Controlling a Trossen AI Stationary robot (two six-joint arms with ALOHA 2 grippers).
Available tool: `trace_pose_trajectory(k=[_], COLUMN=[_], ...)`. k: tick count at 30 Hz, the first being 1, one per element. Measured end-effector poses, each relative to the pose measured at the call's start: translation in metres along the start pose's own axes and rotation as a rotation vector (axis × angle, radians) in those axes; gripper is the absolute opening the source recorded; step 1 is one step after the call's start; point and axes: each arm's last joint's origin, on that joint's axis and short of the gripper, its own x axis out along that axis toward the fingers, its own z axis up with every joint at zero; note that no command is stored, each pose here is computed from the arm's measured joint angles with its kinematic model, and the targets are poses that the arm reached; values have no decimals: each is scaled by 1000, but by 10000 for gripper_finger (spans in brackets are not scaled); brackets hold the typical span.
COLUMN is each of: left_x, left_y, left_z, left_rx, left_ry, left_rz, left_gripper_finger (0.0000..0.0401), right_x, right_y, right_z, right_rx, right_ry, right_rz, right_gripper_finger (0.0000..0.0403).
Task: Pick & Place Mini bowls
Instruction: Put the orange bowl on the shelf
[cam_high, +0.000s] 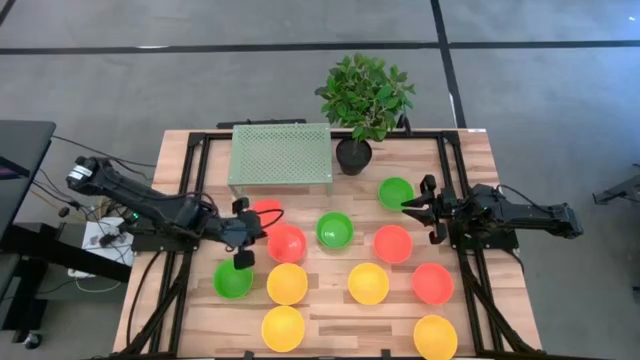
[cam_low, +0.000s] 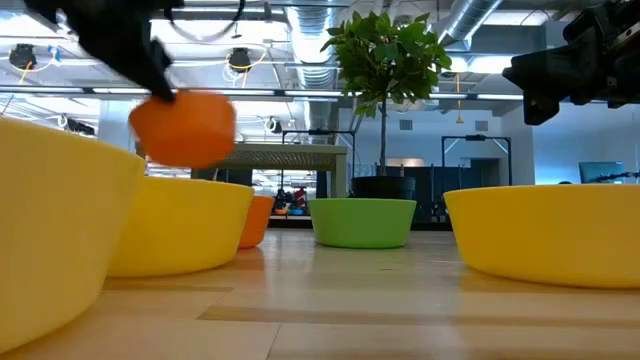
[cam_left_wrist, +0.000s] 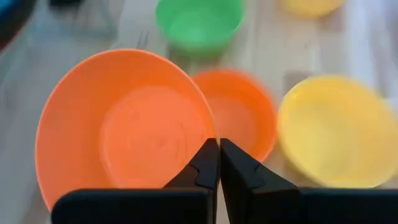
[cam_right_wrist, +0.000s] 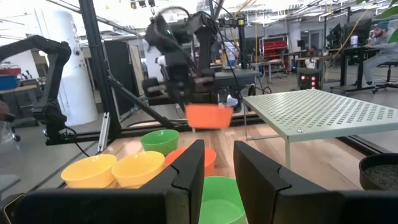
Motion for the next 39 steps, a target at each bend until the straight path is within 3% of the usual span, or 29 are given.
trace_pose_trajectory(k=[6,11,14,17,25,29,32,39], left_x=[-27,-40,-38,-26,17,33,39,42], left_y=[2,31,56,83,136,146,150,152], left_z=[38,70,79,81,74,69,70,70], left_rx=[144,124,118,96,63,68,64,58], left_ry=[-146,-169,-91,-1,186,248,254,251], left_rz=[86,102,171,256,293,301,310,316], left_gripper_finger=[7,7,7,8,8,8,9,10], right_x=[0,0,0,0,0,-1,-1,13], right_y=[0,0,0,0,1,2,4,5], right_z=[0,1,2,3,6,13,27,31], right_rx=[0,-68,-139,-148,-156,-227,-196,-163], right_ry=[-1,-12,-21,-34,-57,-107,-215,-183], right_rz=[0,1,1,3,6,2,12,28], right_gripper_finger=[82,82,82,82,82,82,82,82])
